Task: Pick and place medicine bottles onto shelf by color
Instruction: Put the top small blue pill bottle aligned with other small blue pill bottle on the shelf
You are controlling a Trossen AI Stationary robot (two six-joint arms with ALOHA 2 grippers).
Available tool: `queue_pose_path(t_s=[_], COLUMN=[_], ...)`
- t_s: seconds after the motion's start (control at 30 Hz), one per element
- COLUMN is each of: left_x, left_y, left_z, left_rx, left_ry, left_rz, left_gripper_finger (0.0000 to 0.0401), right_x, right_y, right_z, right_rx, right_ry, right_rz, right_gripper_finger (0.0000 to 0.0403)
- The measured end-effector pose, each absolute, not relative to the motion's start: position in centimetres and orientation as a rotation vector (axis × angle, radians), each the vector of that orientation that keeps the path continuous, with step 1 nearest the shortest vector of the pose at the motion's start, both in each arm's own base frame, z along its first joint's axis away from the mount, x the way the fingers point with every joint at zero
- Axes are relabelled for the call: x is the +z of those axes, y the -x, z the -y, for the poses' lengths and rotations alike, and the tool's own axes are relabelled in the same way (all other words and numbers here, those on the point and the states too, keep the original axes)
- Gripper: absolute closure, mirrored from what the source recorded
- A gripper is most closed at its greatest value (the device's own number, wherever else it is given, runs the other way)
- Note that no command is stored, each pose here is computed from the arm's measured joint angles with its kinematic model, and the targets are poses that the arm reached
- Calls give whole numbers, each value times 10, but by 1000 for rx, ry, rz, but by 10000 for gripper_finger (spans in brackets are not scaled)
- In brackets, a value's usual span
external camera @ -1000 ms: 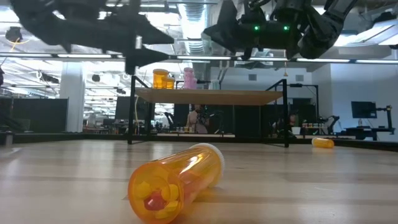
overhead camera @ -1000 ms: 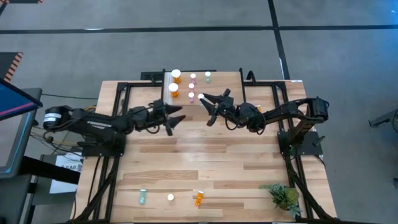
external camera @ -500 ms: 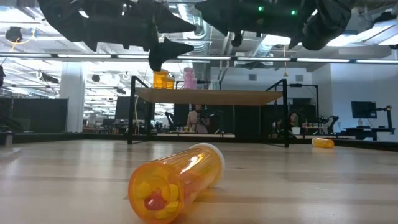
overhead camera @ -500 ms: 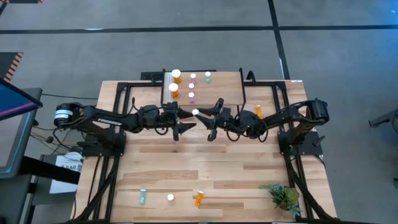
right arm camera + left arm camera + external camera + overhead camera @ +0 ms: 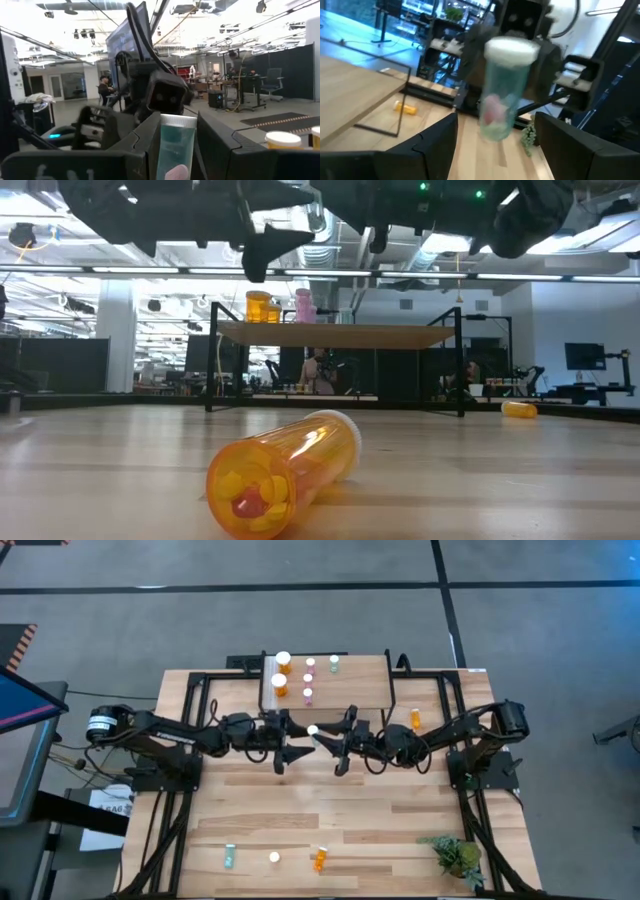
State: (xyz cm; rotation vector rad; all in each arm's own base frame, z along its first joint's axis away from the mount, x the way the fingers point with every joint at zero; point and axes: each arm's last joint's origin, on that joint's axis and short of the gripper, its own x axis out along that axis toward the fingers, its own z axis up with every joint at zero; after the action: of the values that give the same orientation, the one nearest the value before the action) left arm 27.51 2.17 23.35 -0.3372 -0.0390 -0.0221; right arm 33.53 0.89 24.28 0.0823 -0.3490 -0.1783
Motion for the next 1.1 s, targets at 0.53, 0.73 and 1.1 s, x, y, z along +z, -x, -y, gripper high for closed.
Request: queue_pose_path(t_s=[0.53,0.73,1.1], left_x=[235,235,235], left_y=[-276,-276,-276], left_z=[-10,-10,-10], left_rx=[1,3,0], left_ry=[272,272,272], left_rz=[64,64,64], left_gripper_finger=[254,268,269], right_x=[244,245,257], right_y=[-335,-336,-347], right_z=[-11,-11,-11], right_rx=[-168,-167,-166], right_ry=[-109,-117,-125], right_rz=[361,366,332], right_gripper_finger=[269,269,269])
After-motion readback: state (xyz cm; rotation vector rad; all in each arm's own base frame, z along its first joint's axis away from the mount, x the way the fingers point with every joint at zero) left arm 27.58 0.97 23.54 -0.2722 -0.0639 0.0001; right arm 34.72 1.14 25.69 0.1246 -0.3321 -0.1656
